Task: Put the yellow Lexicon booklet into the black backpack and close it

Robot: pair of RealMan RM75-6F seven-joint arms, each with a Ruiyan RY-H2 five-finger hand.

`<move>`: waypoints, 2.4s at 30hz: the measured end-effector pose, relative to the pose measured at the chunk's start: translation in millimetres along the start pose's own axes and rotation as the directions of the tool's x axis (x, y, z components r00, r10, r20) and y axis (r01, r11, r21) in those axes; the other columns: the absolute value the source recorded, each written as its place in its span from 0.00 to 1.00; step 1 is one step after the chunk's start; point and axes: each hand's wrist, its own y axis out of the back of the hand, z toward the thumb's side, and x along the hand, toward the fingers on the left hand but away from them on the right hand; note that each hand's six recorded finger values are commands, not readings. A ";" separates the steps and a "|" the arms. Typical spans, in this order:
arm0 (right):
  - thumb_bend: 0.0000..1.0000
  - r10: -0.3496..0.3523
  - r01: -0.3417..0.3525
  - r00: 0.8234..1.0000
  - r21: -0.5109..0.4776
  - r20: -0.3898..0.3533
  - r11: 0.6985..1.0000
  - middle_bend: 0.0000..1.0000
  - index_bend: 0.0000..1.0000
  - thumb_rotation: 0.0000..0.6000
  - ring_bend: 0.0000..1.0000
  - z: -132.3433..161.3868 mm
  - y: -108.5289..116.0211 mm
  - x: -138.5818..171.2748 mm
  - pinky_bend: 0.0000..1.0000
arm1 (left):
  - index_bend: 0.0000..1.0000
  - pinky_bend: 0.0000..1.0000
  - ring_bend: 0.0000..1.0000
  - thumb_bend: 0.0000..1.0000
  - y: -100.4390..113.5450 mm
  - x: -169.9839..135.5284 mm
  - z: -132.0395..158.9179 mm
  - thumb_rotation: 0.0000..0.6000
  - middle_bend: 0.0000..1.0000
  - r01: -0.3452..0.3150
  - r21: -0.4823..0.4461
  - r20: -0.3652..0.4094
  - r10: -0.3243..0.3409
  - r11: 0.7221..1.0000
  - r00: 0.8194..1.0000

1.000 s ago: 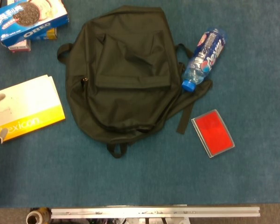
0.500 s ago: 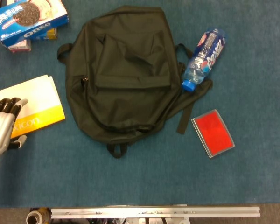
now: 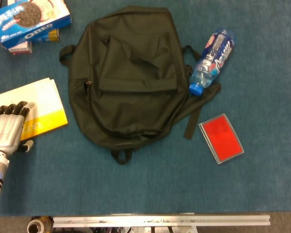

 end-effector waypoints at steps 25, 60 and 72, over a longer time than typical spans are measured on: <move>0.25 0.011 -0.011 0.999 -0.008 0.032 1.000 0.43 0.30 1.00 0.30 -13.6 0.0 9.3 0.38 | 0.09 0.14 0.14 0.21 -6.3 19.0 2.9 1.00 0.13 0.038 -0.005 -0.029 -0.038 0.999 0.999; 0.25 0.017 -0.015 0.997 -0.016 0.080 1.000 0.43 0.30 1.00 0.30 -27.8 1.1 21.6 0.38 | 0.22 0.14 0.19 0.43 0.8 40.6 -5.9 1.00 0.27 -0.007 -0.105 -0.085 -0.002 0.994 0.996; 0.25 0.024 -0.023 0.995 -0.019 0.092 1.000 0.43 0.30 1.00 0.30 -29.9 -0.9 22.1 0.40 | 0.34 0.24 0.26 0.44 17.3 44.1 -17.5 1.00 0.34 -0.127 -0.062 -0.120 0.119 0.990 0.986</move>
